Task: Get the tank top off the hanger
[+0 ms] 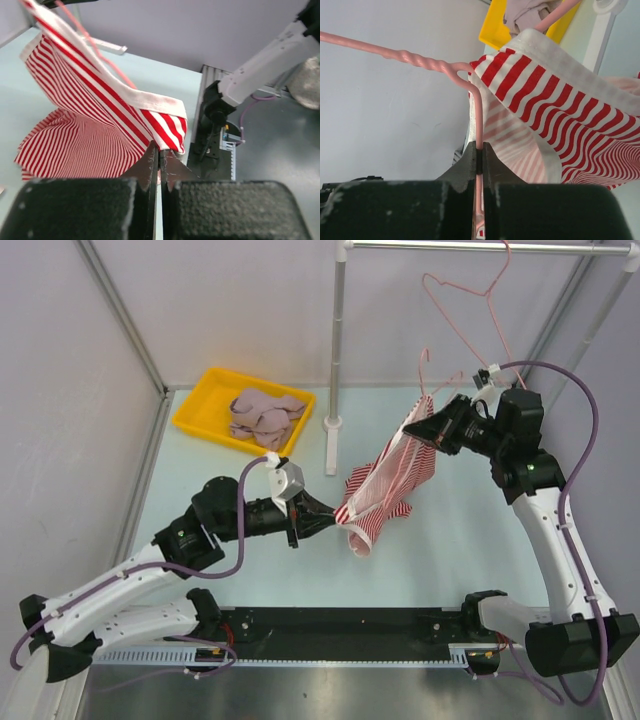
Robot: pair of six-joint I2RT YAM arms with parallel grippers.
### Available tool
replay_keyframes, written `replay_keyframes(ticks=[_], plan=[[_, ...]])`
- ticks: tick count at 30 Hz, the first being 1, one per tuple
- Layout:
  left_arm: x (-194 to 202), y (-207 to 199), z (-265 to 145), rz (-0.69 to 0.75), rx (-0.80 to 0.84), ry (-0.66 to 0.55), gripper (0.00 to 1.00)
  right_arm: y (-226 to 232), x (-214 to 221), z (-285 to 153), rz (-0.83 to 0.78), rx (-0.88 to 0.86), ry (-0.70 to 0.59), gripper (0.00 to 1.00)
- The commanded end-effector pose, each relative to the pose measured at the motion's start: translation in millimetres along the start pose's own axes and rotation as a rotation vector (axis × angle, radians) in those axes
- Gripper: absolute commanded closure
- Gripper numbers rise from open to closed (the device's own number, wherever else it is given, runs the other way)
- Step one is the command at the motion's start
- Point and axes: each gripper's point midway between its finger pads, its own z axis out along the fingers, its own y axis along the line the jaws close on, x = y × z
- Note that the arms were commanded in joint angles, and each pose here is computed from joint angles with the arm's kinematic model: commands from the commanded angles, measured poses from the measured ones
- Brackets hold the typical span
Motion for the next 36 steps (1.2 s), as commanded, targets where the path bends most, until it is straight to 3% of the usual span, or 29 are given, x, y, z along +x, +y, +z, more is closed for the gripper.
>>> replay_keyframes(ticks=[1, 5, 12, 19, 21, 22, 23, 24, 26, 31, 33, 34, 36], plan=[[0, 34, 3, -0.041, -0.174, 0.019, 1.0, 43, -10, -24, -0.032, -0.135, 0.002, 1.0], [0, 77, 13, -0.112, -0.288, 0.019, 1.0, 60, 20, -41, 0.099, -0.228, 0.137, 1.0], [-20, 156, 54, -0.18, -0.414, 0.029, 1.0, 44, 91, -62, 0.329, -0.337, 0.364, 1.0], [-34, 230, 106, -0.169, -0.484, 0.085, 1.0, 58, 138, -96, 0.307, -0.371, 0.433, 1.0], [-4, 247, 120, -0.198, -0.494, 0.167, 1.0, 62, 144, -107, 0.265, -0.358, 0.421, 1.0], [-9, 249, 127, -0.191, -0.475, 0.163, 1.0, 65, 150, -120, 0.203, -0.325, 0.413, 1.0], [14, 257, 136, -0.215, -0.473, 0.211, 1.0, 59, 148, -120, 0.166, -0.272, 0.37, 1.0], [20, 259, 141, -0.224, -0.467, 0.221, 1.0, 49, 157, -127, 0.201, -0.173, 0.391, 1.0], [46, 272, 151, -0.25, -0.481, 0.264, 1.0, 43, 143, -136, 0.033, -0.07, 0.274, 1.0], [93, 286, 175, -0.238, -0.488, 0.371, 1.0, -6, 139, -163, -0.052, 0.258, 0.16, 1.0], [116, 291, 178, -0.217, -0.514, 0.431, 0.91, -14, 144, -165, -0.055, 0.274, 0.16, 1.0], [122, 290, 179, -0.208, -0.535, 0.447, 0.73, -14, 147, -165, -0.051, 0.265, 0.166, 1.0], [134, 295, 171, -0.185, -0.602, 0.477, 0.62, -16, 151, -163, -0.04, 0.253, 0.17, 1.0]])
